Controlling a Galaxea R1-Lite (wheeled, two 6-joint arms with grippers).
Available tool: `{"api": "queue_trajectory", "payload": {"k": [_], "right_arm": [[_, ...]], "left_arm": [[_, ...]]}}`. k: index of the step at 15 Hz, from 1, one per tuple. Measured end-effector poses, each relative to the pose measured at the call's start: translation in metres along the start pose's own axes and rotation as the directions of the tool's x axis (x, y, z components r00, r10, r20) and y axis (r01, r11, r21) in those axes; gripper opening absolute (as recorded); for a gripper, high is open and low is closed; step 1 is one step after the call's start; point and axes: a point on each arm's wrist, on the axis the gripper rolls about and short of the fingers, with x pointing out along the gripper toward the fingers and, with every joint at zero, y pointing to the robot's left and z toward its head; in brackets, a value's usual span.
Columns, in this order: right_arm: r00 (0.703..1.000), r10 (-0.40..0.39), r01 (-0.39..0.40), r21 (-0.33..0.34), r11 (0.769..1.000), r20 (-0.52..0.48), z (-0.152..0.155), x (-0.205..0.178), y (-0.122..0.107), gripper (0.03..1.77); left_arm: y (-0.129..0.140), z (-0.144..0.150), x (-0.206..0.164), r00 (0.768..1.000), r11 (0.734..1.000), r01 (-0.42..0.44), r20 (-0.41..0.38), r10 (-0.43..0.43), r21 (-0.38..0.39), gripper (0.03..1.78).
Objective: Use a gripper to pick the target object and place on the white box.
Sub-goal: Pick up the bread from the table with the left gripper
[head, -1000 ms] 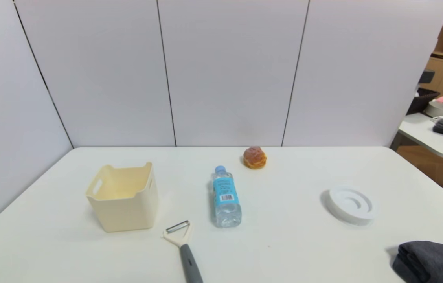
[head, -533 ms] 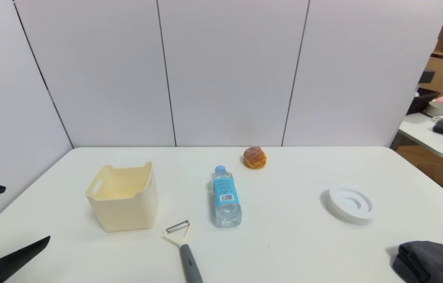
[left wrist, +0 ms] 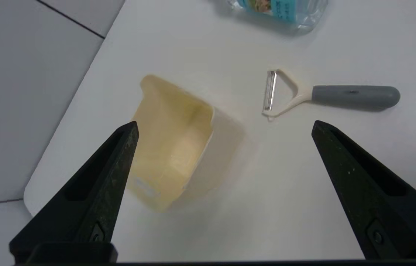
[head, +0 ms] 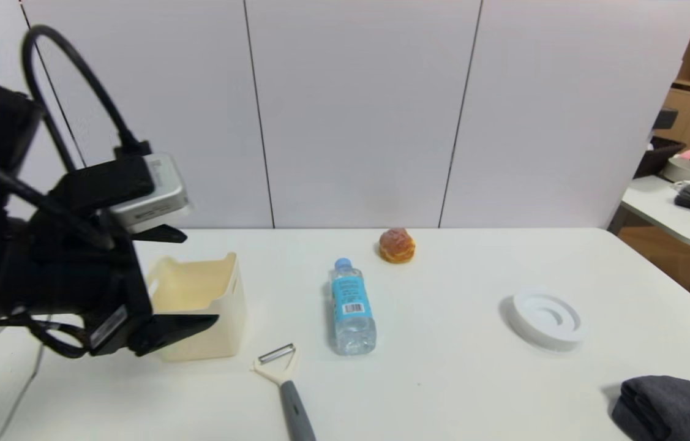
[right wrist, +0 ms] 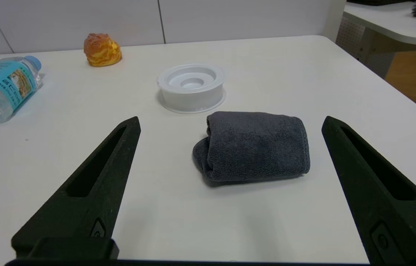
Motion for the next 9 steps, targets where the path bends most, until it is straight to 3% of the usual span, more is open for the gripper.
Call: {"api": "queue_trajectory", "payload": {"k": [6, 9], "right_arm": [[1.0, 0.0, 0.0, 0.0, 1.0, 0.0, 0.0, 0.0, 0.0, 1.7], [1.0, 0.0, 0.0, 0.0, 1.0, 0.0, 0.0, 0.0, 0.0, 1.7]], "left_arm": [[-0.004, 0.046, 0.092, 0.989, 0.988, 0.144, -0.048, -0.141, 0.06, 1.69], [-0.005, 0.067, 0.136, 0.985, 0.982, 0.17, -0.046, -0.166, 0.079, 1.69]]}}
